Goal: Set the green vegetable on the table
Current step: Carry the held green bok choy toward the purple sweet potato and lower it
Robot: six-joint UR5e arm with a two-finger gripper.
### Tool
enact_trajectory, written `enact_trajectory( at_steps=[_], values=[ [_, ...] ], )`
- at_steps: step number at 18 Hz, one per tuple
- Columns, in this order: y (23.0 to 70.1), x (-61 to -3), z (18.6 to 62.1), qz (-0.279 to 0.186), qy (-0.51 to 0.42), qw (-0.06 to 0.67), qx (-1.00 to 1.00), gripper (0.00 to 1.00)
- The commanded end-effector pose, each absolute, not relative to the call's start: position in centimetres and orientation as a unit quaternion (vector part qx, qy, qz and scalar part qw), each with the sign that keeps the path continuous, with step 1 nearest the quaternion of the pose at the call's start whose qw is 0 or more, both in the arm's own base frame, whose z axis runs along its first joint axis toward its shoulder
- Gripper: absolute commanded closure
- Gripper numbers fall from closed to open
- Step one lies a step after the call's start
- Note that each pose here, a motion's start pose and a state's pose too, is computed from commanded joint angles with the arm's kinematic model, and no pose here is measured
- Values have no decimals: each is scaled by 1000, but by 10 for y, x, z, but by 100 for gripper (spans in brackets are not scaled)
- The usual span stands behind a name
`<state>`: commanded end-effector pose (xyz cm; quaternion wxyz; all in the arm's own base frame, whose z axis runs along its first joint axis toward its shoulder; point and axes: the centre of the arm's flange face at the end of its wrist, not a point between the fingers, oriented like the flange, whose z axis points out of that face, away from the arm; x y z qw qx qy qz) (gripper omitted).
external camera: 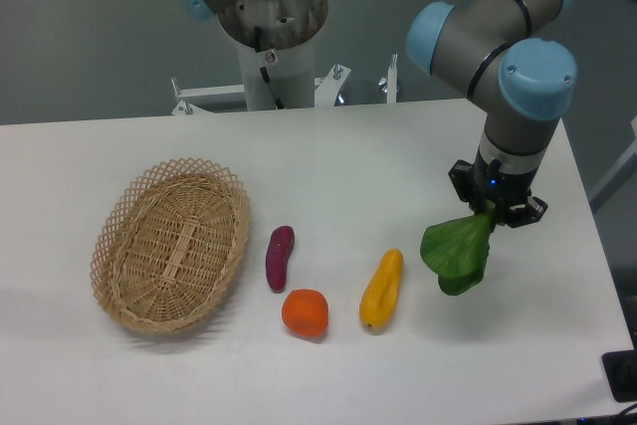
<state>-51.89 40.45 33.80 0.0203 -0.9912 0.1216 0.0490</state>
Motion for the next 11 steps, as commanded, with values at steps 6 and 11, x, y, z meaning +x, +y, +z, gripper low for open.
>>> enact_trajectory(
  at_steps=[6,11],
  values=[
    [402,-509,345,41,124,21,-991,86],
    [398,-498,349,13,131,13,-991,86]
  ],
)
